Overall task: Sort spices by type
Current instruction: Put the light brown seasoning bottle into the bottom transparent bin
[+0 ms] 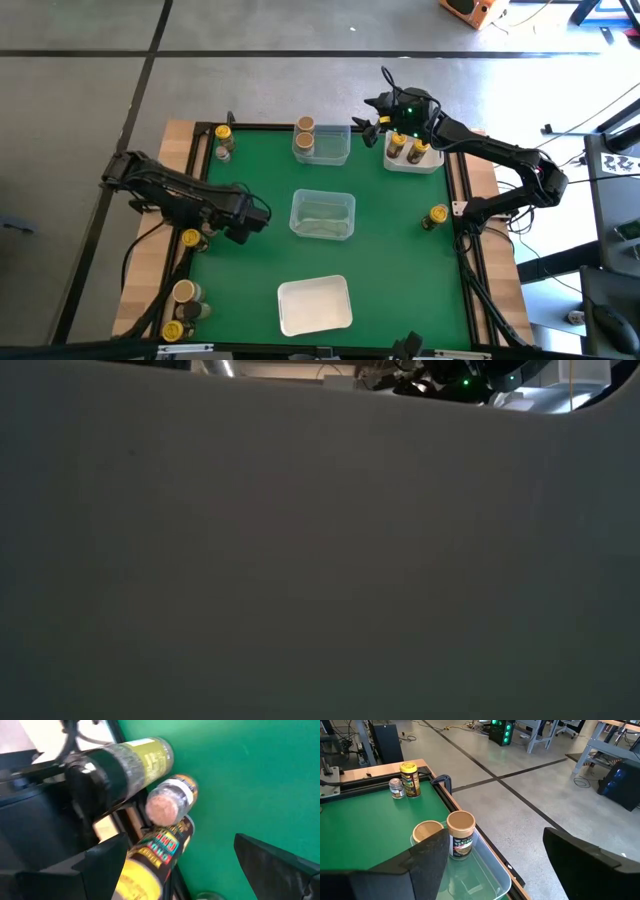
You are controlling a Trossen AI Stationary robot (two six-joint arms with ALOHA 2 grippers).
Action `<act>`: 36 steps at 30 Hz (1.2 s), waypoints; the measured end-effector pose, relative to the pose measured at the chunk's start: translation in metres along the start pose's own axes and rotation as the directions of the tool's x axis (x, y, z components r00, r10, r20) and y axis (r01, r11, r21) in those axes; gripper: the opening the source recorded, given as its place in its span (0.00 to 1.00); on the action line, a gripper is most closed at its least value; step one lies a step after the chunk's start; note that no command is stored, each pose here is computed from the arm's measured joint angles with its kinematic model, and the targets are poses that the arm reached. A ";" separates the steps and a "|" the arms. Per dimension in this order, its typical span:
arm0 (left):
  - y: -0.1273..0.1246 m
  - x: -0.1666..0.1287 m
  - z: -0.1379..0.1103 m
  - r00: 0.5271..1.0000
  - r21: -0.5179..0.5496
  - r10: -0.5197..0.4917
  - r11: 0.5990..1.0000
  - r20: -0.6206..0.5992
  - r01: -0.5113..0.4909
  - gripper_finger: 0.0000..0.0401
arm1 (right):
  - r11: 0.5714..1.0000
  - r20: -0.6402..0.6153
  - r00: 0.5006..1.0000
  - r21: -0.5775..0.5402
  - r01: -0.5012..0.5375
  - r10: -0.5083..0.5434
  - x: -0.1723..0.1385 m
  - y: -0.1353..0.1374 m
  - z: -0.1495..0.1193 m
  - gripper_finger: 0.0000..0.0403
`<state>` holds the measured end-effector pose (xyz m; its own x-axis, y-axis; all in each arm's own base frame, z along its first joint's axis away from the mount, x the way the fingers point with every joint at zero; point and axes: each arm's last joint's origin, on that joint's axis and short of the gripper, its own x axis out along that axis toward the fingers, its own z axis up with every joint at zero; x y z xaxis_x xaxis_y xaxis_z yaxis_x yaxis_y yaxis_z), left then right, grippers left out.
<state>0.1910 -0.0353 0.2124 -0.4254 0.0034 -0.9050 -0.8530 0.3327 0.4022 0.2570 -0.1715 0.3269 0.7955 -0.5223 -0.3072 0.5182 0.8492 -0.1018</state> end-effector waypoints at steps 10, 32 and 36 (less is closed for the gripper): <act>0.001 0.028 0.002 0.999 0.011 0.036 0.999 -0.004 -0.036 0.89 | 1.000 0.000 1.000 0.000 0.000 0.000 0.000 0.000 0.000 0.79; -0.007 0.058 0.005 0.999 0.031 -0.043 0.999 0.012 0.043 0.89 | 1.000 0.002 1.000 0.000 0.000 0.000 0.000 0.000 0.000 0.79; -0.010 0.058 0.006 0.997 0.043 -0.080 0.996 0.022 0.079 0.89 | 1.000 0.002 1.000 0.000 0.000 0.000 0.000 0.000 0.000 0.79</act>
<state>0.1770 -0.0326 0.1549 -0.3491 -0.0029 -0.9371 -0.8701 0.3722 0.3230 0.2570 -0.1715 0.3270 0.7961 -0.5222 -0.3057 0.5181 0.8493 -0.1017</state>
